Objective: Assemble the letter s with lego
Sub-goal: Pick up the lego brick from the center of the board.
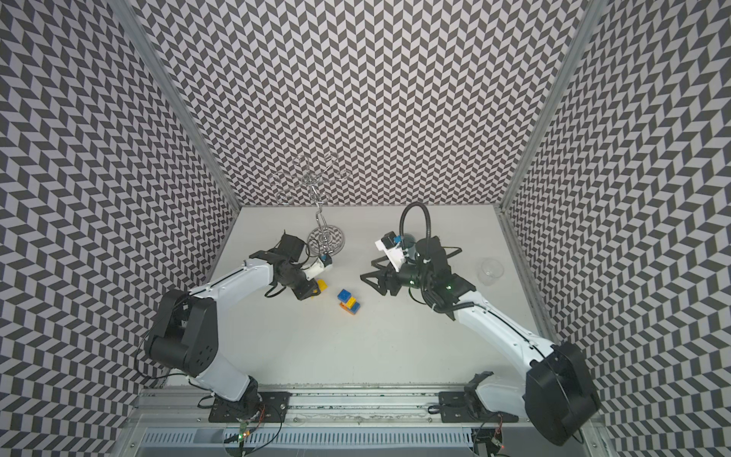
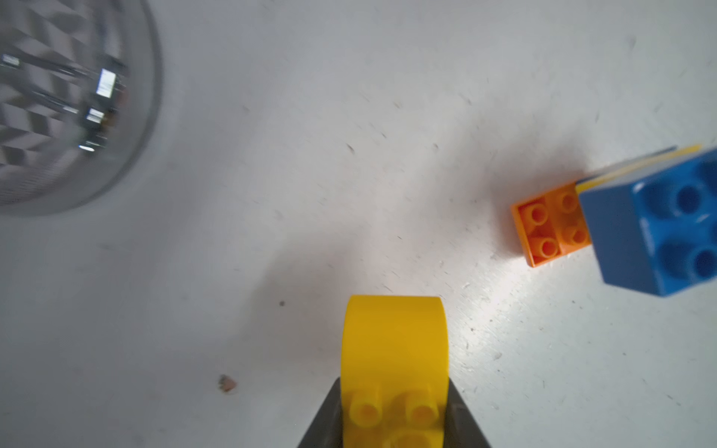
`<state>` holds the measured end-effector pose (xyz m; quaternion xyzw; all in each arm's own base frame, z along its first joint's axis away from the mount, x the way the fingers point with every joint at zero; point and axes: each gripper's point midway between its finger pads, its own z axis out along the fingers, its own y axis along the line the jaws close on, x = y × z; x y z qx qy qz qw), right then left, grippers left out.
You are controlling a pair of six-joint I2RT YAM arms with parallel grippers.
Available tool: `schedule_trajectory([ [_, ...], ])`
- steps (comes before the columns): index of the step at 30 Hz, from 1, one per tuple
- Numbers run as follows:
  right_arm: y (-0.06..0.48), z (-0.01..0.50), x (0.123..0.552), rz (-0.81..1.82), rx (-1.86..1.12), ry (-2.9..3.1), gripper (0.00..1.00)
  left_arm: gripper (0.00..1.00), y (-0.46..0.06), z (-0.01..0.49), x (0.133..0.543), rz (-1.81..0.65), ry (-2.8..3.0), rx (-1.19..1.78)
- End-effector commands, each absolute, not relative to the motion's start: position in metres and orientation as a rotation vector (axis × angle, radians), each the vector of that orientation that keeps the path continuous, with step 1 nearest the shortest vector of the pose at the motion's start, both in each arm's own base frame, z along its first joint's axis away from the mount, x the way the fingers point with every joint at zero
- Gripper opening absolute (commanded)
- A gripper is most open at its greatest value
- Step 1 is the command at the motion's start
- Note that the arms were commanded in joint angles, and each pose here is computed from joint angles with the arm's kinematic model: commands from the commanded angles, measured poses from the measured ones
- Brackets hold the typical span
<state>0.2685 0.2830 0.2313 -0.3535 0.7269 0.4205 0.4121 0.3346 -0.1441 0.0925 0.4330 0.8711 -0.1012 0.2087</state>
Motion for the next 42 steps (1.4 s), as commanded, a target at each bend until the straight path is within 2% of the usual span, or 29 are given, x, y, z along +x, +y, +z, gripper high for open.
schedule_trajectory([
  [1, 0.278, 0.219, 0.259, 1.015, -0.955, 1.732, 0.66, 0.12, -0.159, 0.147, 0.351, -0.358, 2.267, 1.155],
  [5, 0.278, 0.195, 0.238, 1.019, -1.033, 1.681, 0.66, 0.13, -0.177, 0.201, 0.354, -0.426, 2.049, 1.21],
  [8, 0.28, 0.177, 0.229, 0.974, -1.107, 1.667, 0.66, 0.13, -0.184, 0.217, 0.353, -0.433, 1.954, 1.275],
  [17, 0.296, 0.133, 0.219, 0.827, -1.12, 1.639, 0.67, 0.12, -0.204, 0.223, 0.352, -0.467, 1.763, 1.436],
  [33, 0.327, 0.077, 0.254, 0.749, -1.031, 1.697, 0.68, 0.12, -0.2, 0.225, 0.346, -0.412, 1.749, 1.412],
  [42, 0.342, 0.055, 0.258, 0.729, -1.031, 1.675, 0.62, 0.13, -0.198, 0.216, 0.34, -0.404, 1.768, 1.402],
])
